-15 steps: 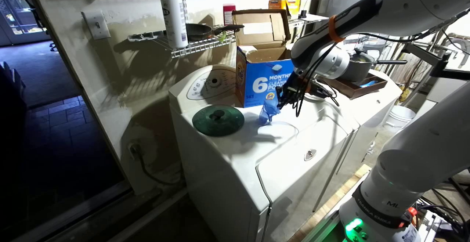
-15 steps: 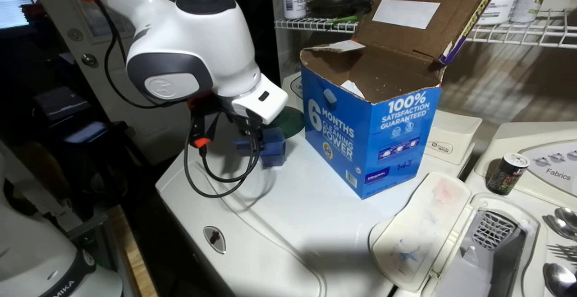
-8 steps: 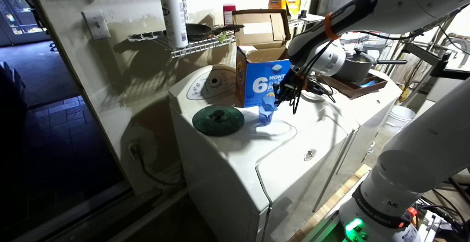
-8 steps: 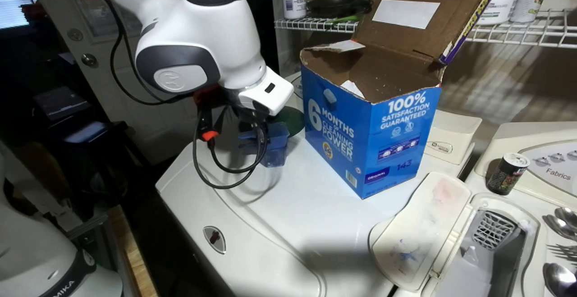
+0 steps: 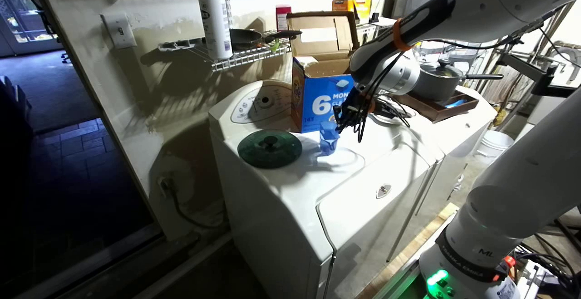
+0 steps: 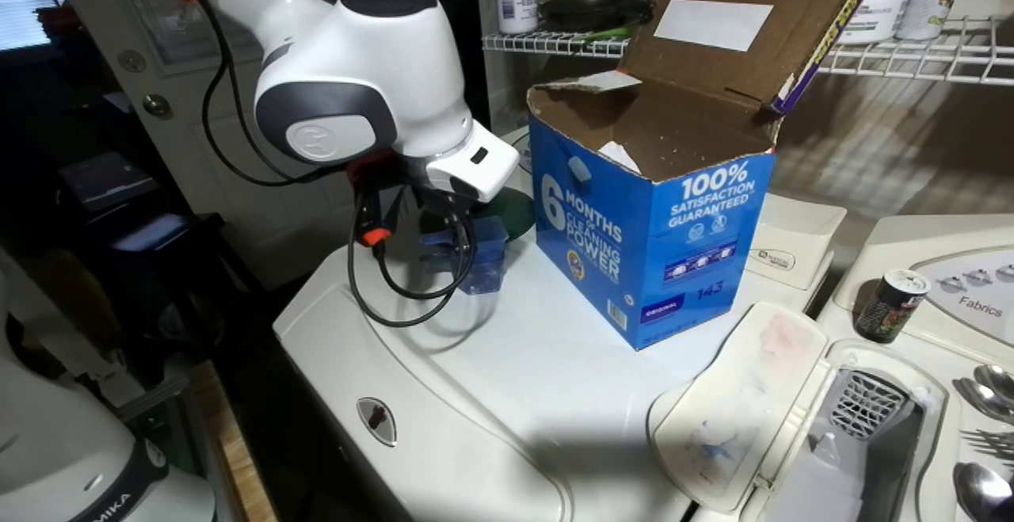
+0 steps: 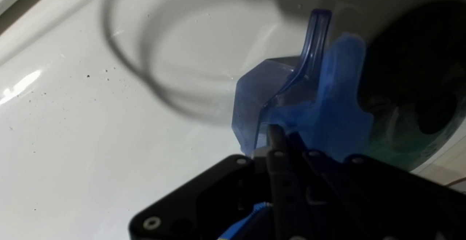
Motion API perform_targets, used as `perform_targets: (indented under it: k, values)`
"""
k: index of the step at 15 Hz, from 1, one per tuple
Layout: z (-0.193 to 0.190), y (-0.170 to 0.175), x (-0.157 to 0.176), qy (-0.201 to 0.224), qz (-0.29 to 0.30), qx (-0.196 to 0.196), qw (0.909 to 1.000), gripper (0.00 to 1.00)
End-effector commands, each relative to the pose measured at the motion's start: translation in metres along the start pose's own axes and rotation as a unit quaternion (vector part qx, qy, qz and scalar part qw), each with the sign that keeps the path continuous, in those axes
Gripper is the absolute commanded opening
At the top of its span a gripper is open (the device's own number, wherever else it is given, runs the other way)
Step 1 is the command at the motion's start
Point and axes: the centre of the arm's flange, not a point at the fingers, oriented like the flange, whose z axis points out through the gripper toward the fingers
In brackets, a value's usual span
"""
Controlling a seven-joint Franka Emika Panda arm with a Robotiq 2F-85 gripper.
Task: Unstack the scoops, then turn the right scoop to the right and stack the scoops together
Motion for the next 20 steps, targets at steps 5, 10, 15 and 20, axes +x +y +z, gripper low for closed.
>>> perform_targets:
  k: [5,10,15,20]
  values:
    - [0.017,-0.008,0.001,-0.012,0.001,-0.002,0.9999,0.01]
    - [0.018,-0.005,0.001,-0.021,-0.004,-0.013,0.9997,0.29]
    - [0.013,-0.010,-0.002,-0.016,-0.024,-0.013,0.9995,0.57]
    - [-0.003,-0.022,-0.005,-0.003,-0.056,-0.021,0.9982,0.91]
